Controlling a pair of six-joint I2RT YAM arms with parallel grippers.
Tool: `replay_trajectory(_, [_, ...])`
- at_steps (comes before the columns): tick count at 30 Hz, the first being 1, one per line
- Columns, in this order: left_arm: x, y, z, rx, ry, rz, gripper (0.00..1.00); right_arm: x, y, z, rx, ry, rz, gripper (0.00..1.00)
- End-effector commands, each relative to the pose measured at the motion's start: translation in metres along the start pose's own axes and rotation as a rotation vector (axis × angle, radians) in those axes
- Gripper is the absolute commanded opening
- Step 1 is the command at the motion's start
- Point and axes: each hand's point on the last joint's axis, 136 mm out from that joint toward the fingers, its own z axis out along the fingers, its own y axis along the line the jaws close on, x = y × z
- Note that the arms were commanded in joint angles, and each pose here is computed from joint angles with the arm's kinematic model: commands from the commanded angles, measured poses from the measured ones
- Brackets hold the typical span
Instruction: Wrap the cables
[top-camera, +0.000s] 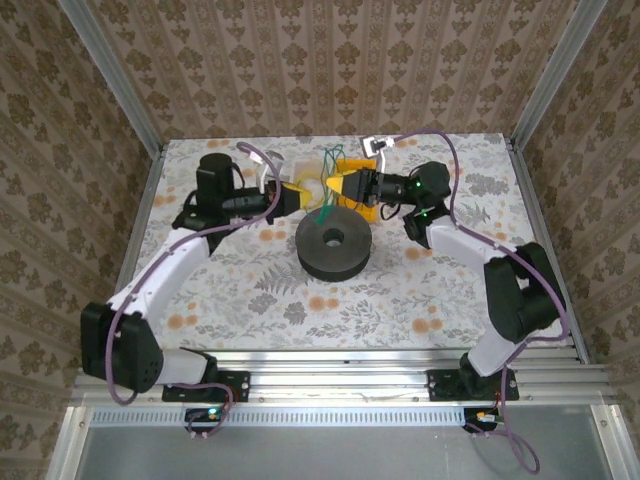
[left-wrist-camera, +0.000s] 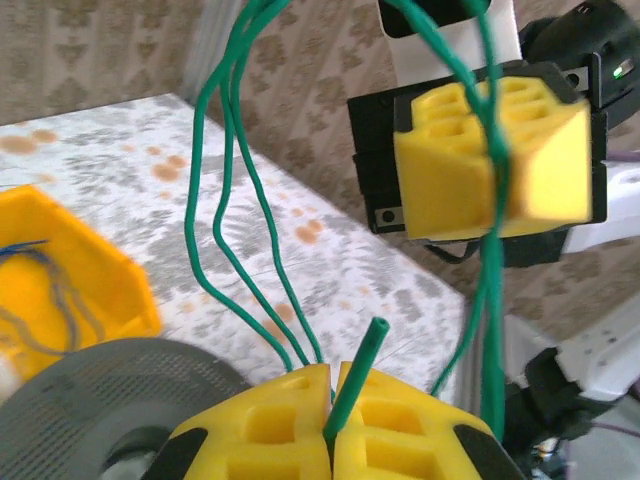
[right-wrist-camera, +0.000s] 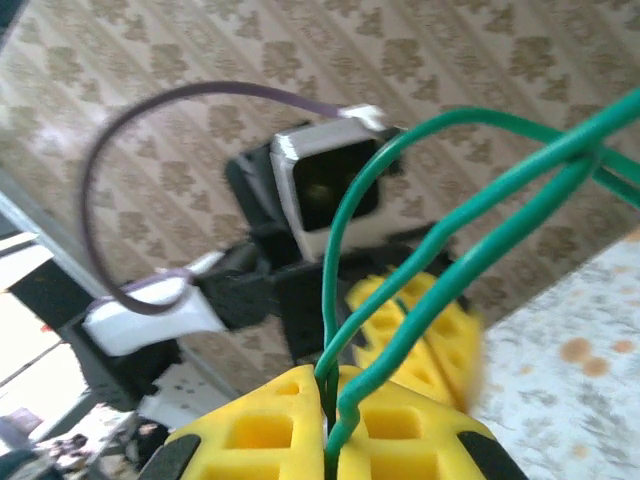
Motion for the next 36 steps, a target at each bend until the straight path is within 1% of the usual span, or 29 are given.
replay_trajectory(1, [-0.009,0.014,-0.034,-0.225,0.059,0.100,0.00,0.013,-0.004,-0.012,0.131,0.046,-0.091,0.00])
replay_trajectory(5, [-0.021,0.021,-0.058,-0.323,0.053,0.115,0.00,0.019,-0.024,-0.030,0.332,0.054,-0.133,0.00])
replay_trajectory(7, [-0.027,0.022,-0.068,-0.352,0.039,0.120,0.00,0.023,-0.043,-0.041,0.451,0.066,-0.139,0.00])
replay_trajectory(8, [-0.029,0.021,-0.071,-0.363,0.033,0.124,0.00,0.019,-0.039,-0.047,0.487,0.051,-0.163,0.00])
replay_trajectory(9, [-0.032,0.021,-0.075,-0.373,0.029,0.128,0.00,0.017,-0.044,-0.054,0.521,0.035,-0.162,0.00])
replay_trajectory(18, [-0.038,0.018,-0.091,-0.424,0.021,0.148,0.00,0.009,-0.066,-0.101,0.681,-0.050,-0.127,0.00])
replay_trajectory(19, [-0.038,0.024,-0.095,-0.458,0.022,0.146,0.00,0.008,-0.069,-0.108,0.706,-0.060,-0.119,0.00])
replay_trajectory(22, [-0.038,0.026,-0.098,-0.471,0.023,0.145,0.00,0.005,-0.075,-0.127,0.760,-0.090,-0.104,0.00])
replay_trajectory(25, [-0.040,0.026,-0.098,-0.469,0.015,0.142,0.00,0.004,-0.075,-0.128,0.731,-0.093,-0.085,0.01])
replay_trajectory(26, [-0.041,0.027,-0.097,-0.466,0.011,0.139,0.00,0.004,-0.073,-0.124,0.705,-0.092,-0.085,0.11])
replay_trajectory(27, [-0.041,0.028,-0.096,-0.462,0.005,0.136,0.00,0.003,-0.071,-0.119,0.671,-0.095,-0.083,0.14])
replay_trajectory(28, [-0.043,0.028,-0.095,-0.456,-0.001,0.134,0.00,0.002,-0.069,-0.116,0.647,-0.102,-0.080,0.08])
replay_trajectory(29, [-0.043,0.030,-0.094,-0.454,-0.003,0.129,0.00,0.000,-0.065,-0.112,0.625,-0.106,-0.090,0.00])
replay_trajectory(31, [-0.043,0.033,-0.091,-0.451,-0.007,0.117,0.00,-0.004,-0.056,-0.101,0.571,-0.108,-0.112,0.00])
replay_trajectory(32, [-0.042,0.030,-0.087,-0.417,-0.008,0.112,0.00,-0.007,-0.052,-0.097,0.551,-0.110,-0.125,0.00])
replay_trajectory(36, [-0.036,0.031,-0.071,-0.372,0.003,0.096,0.00,-0.018,-0.028,-0.081,0.413,-0.111,-0.168,0.00])
